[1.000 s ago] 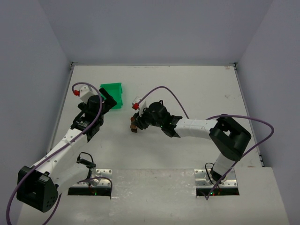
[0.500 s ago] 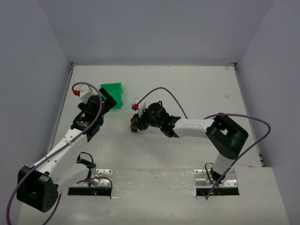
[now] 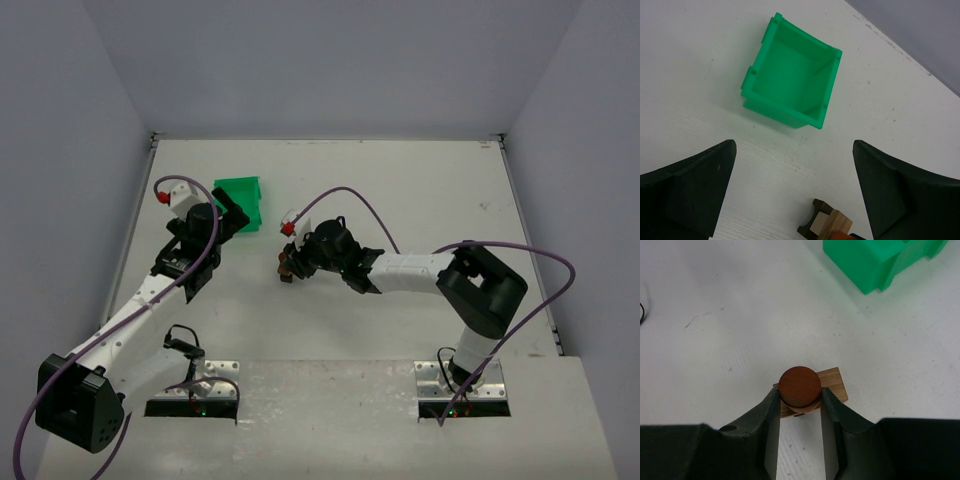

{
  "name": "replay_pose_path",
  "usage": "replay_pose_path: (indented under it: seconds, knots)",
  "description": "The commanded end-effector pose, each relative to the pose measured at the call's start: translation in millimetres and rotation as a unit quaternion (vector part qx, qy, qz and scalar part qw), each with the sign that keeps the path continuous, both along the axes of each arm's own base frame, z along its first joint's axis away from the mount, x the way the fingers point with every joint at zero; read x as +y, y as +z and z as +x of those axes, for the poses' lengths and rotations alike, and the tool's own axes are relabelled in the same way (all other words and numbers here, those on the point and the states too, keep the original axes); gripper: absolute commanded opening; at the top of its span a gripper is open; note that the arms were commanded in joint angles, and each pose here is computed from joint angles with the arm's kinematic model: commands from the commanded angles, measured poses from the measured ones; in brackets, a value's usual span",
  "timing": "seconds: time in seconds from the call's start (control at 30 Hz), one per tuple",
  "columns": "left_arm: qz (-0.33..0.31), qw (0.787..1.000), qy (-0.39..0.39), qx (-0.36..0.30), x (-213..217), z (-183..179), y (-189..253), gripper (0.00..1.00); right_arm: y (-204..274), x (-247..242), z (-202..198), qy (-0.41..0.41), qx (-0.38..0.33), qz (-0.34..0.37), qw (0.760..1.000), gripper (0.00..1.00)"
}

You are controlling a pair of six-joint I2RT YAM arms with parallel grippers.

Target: Build the wood block tower

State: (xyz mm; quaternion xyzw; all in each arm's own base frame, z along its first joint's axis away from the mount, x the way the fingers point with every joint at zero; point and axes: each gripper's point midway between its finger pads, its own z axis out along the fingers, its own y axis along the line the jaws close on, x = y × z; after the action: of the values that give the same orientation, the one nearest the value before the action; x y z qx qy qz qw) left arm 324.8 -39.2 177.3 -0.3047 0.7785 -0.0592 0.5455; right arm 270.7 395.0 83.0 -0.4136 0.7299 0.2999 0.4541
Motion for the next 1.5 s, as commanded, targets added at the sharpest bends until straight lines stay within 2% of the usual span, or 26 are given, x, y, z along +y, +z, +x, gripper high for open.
replay_pose_path:
  seconds: [0.0,1.17,1.47]
  knots:
    - [-0.006,1.0,-0.001,-0.022,0.1,5.4,9.0,1.0,22.3,12.8,9.8,-0.003,-0.028,0.029,0.999,0.18]
    - [-0.004,1.0,-0.022,-0.021,-6.2,7.5,7.8,1.0,21.5,13.2,12.8,-0.002,-0.04,0.025,0.999,0.22]
    - [-0.005,0.999,-0.026,-0.022,-7.4,8.1,8.2,1.0,20.4,14.3,13.2,-0.001,-0.04,0.025,0.999,0.26]
